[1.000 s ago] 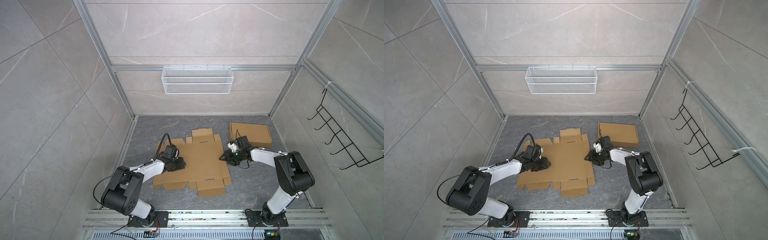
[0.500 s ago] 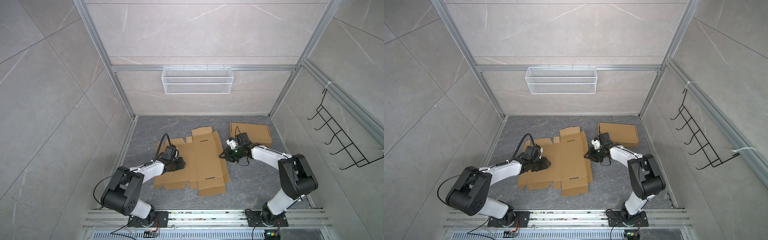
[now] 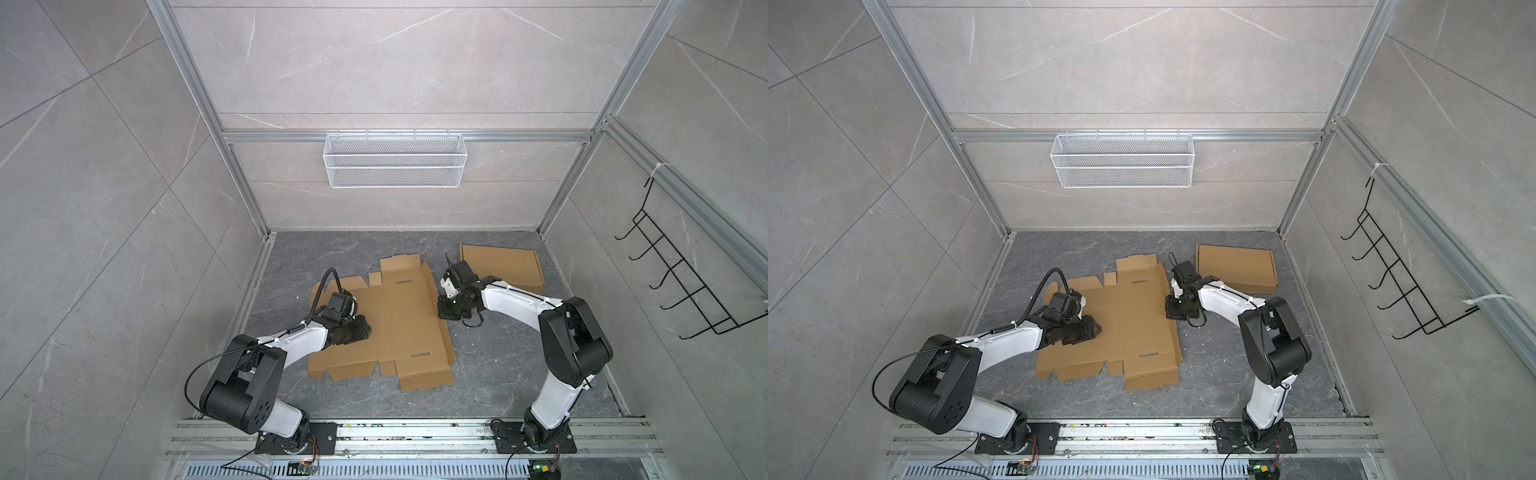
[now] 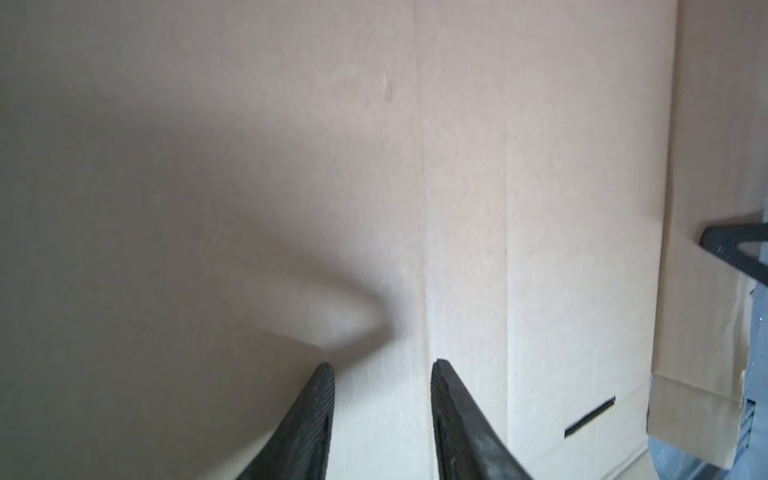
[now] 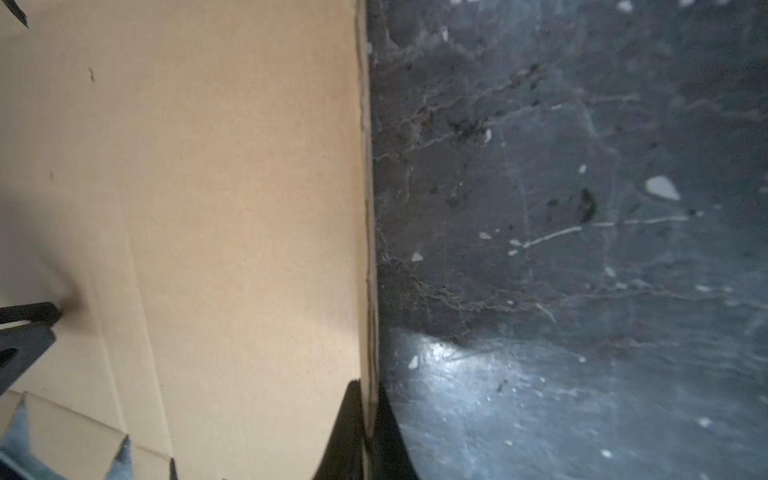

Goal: Fold the paper box
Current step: 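Lift the blank edge with the right gripper, folding the side panel upward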

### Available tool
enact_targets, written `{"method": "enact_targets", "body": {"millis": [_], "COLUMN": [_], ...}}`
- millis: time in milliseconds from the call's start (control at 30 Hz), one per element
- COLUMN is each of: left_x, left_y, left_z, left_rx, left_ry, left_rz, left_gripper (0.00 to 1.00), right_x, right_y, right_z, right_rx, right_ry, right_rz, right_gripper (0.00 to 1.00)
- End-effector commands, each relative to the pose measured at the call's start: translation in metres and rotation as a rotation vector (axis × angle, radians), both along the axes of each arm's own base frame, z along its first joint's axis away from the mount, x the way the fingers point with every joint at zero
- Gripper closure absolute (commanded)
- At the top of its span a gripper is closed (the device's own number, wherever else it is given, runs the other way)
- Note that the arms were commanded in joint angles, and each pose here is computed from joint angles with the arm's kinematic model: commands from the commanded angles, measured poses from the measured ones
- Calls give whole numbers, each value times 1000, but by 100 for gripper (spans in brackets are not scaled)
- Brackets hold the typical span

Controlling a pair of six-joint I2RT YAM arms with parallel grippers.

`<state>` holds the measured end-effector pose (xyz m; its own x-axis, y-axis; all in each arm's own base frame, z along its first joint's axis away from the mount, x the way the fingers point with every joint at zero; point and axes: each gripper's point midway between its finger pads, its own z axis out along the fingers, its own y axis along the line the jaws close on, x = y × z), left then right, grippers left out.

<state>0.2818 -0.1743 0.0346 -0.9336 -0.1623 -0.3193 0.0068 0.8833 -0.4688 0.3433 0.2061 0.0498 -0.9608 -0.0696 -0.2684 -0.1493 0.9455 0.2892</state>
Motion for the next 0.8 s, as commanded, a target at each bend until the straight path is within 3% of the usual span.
{"method": "enact_targets", "body": {"millis": [0, 167, 300, 500, 767], "left_x": [-9, -2, 15, 47, 57], "left_y": [-1, 1, 13, 20, 21], "left_z": [20, 66, 119, 177, 228], "left_rx": [-14, -24, -51, -186, -196], "left_ry": [-7, -85, -206, -319, -440], "left_rz": [-29, -44, -40, -12, -10], "left_gripper": [58, 54, 47, 40, 40], "right_x": [-3, -5, -7, 4, 14], "right_y": [-18, -24, -40, -42, -20], "right_z": [4, 34, 70, 132, 198], "right_rx": [-157, -253, -387, -602, -897], "right_ry": [-19, -72, -114, -295, -483], "right_rz": [58, 171, 270, 453, 777], "right_gripper": [94, 97, 99, 100, 100]}}
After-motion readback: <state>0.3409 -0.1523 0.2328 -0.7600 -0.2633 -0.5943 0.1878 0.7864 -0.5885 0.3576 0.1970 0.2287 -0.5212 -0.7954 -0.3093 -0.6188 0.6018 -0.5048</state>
